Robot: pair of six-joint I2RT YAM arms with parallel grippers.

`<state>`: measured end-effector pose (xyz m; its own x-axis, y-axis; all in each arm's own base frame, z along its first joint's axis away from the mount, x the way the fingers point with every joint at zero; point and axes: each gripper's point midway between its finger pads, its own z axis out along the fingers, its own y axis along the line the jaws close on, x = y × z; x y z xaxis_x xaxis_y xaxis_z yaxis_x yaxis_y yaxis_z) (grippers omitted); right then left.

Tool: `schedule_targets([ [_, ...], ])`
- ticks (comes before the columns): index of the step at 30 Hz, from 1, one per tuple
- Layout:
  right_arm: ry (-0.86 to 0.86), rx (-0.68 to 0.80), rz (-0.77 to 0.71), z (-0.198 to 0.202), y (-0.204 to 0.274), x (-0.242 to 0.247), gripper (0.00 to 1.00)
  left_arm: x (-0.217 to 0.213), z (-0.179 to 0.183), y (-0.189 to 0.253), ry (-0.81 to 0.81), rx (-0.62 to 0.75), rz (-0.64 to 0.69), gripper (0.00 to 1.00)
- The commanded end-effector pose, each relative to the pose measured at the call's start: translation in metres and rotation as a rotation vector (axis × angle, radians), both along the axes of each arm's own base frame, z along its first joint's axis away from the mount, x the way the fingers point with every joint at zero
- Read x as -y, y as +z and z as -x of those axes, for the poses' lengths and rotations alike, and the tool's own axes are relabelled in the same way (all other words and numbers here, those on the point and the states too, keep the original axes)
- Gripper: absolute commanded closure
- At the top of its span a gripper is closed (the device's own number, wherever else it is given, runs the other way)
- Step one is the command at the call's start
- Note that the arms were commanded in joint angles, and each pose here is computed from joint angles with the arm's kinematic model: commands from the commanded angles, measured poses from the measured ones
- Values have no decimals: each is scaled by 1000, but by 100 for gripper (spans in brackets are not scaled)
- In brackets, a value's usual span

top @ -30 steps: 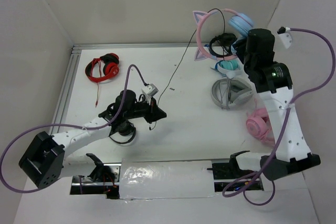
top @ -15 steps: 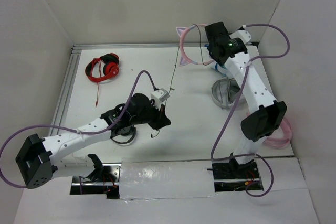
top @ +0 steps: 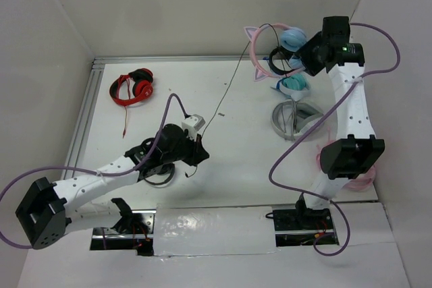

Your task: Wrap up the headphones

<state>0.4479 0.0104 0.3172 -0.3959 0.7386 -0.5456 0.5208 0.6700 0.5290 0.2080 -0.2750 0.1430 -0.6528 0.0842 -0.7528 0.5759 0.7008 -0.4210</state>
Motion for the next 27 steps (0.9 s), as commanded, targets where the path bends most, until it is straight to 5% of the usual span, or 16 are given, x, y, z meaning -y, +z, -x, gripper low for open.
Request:
schedule_targets([
  [1,270,238,-168,0,64,-52,100,15,-15,5,20,23,45,100],
  [4,475,271,-332,7,77,-82,100,35,-28,-4,-19,22,24,100],
  [11,514,270,-562,17,86,-105,100,73,-30,12,-137,8,117,100],
  [15,284,291,-649,12,86,-96,100,86,-20,14,-149,-13,121,100],
  [20,267,294,-804,19,79,-115,100,99,-19,3,-157,-53,109,100],
  [26,57,315,-705,23,77,-116,100,112,2,16,-263,-36,145,100],
  [27,-102,358,-616,16,76,-91,100,110,7,15,-263,-43,121,100],
])
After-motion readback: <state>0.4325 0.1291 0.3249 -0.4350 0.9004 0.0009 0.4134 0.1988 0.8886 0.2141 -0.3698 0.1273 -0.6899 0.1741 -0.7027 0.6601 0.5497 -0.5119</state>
